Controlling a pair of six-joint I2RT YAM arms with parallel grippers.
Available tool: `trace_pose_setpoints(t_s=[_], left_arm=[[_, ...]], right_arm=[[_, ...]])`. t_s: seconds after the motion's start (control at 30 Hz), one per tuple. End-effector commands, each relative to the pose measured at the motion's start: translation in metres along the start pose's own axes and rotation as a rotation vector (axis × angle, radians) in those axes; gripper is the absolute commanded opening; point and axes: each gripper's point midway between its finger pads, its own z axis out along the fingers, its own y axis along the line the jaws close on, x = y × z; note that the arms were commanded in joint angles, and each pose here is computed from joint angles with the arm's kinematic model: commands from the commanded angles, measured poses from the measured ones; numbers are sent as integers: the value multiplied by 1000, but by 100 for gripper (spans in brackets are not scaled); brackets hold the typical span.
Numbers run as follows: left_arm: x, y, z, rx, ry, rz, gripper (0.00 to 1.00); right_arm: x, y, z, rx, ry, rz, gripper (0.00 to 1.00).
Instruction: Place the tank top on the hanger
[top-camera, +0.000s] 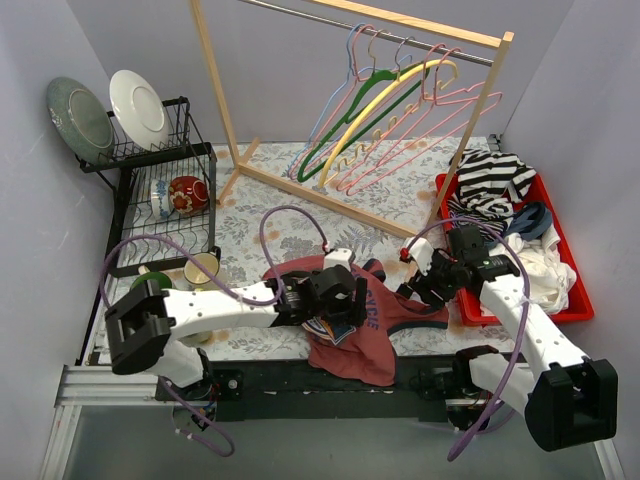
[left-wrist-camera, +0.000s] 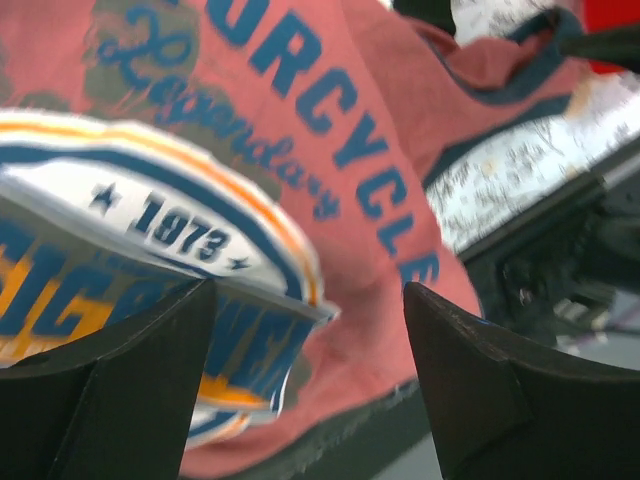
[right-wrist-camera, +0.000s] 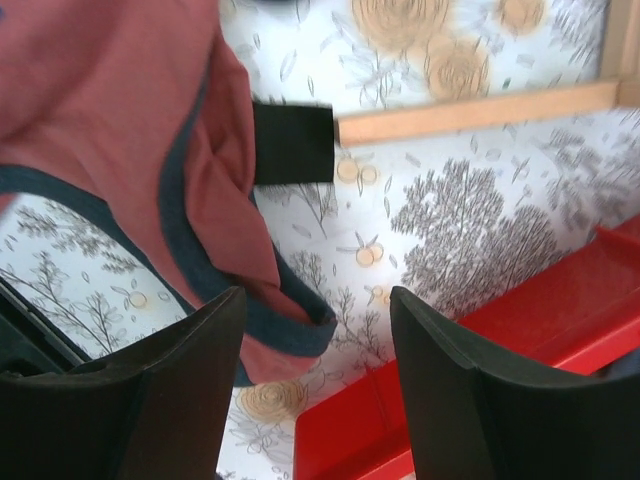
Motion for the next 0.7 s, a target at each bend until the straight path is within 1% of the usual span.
trace_pose_setpoints(t_s=[0.0, 0.1, 0.2, 0.23, 0.27, 0.3, 0.33, 0.37, 0.43, 0.47, 0.5, 0.53, 0.57, 0.6, 0.63, 0.67], left_arm=[[-11, 6, 18, -128, -44, 20, 74], [5, 14, 29, -167, -1, 27, 73], [25, 26, 30, -181, 45, 14, 65], [29, 28, 28, -177, 53, 6, 59], [40, 39, 28, -193, 73, 0, 55], [40, 38, 23, -175, 68, -13, 51], [43, 40, 21, -168, 75, -22, 40], [53, 51, 19, -186, 90, -32, 34], [54, 54, 11, -175, 79, -51, 18], [60, 62, 8, -185, 86, -65, 7], [60, 64, 3, -179, 81, -73, 3], [62, 67, 0, -182, 81, -83, 0], [64, 69, -3, -183, 83, -92, 0], [72, 78, -6, -204, 101, -106, 0], [70, 76, -12, -185, 93, -123, 0], [73, 79, -16, -184, 97, -132, 0]], right_arm=[[29, 0, 5, -7, 90, 24, 66], [39, 11, 10, -63, 107, 43, 65], [45, 22, 15, -126, 119, 34, 61], [48, 27, 16, -147, 130, 34, 60], [51, 31, 17, -177, 140, 34, 58], [50, 34, 18, -204, 130, 17, 57], [51, 37, 19, -221, 134, 16, 55], [52, 39, 20, -240, 141, 19, 50], [51, 43, 21, -275, 135, 18, 42], [52, 47, 22, -304, 145, 29, 31], [51, 50, 23, -322, 138, 34, 25], [50, 51, 23, -334, 137, 29, 19], [46, 49, 21, -337, 132, 31, 8], [42, 48, 20, -337, 118, 29, 4], [36, 46, 16, -325, 97, 14, 1], [27, 42, 11, -313, 71, 3, 1]])
